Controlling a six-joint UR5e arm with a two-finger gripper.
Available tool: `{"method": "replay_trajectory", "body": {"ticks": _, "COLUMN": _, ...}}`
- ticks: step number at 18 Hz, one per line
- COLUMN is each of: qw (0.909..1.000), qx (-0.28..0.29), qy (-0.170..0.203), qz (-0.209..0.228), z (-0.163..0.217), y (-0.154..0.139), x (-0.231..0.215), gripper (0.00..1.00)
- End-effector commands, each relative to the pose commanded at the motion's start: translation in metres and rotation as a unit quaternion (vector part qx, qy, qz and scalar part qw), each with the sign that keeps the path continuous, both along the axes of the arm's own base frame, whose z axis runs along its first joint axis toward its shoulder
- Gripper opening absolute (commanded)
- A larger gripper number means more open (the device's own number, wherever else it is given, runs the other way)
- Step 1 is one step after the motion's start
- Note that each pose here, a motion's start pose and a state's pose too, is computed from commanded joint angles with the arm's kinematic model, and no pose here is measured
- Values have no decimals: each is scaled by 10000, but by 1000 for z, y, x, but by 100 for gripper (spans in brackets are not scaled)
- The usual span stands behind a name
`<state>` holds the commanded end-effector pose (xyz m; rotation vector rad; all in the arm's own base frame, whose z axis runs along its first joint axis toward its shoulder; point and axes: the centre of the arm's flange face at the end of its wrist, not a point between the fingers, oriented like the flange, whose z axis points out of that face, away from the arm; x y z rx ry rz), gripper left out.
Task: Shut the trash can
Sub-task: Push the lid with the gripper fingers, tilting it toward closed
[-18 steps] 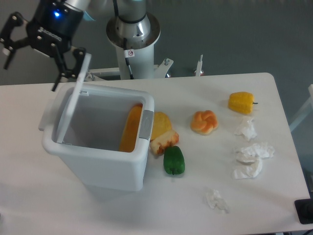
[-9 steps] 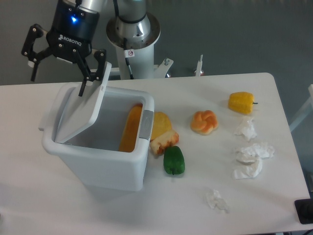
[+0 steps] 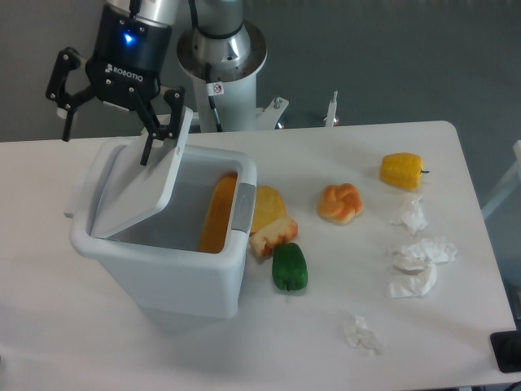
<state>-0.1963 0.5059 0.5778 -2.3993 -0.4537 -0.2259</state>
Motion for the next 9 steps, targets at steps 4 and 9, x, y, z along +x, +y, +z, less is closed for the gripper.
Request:
{"method": "replay_trajectory", "body": {"ticks": 4, "qw": 10000, "qx": -10, "qy": 0, "qz": 4, "z": -1, "y": 0, "x": 0, "gripper": 100}}
{"method": "replay_trajectory", "body": {"ticks": 9, "qw": 10000, "qx": -15, "qy": 0, "qz": 14, "z": 0, "y": -1, "x": 0, "gripper": 100}}
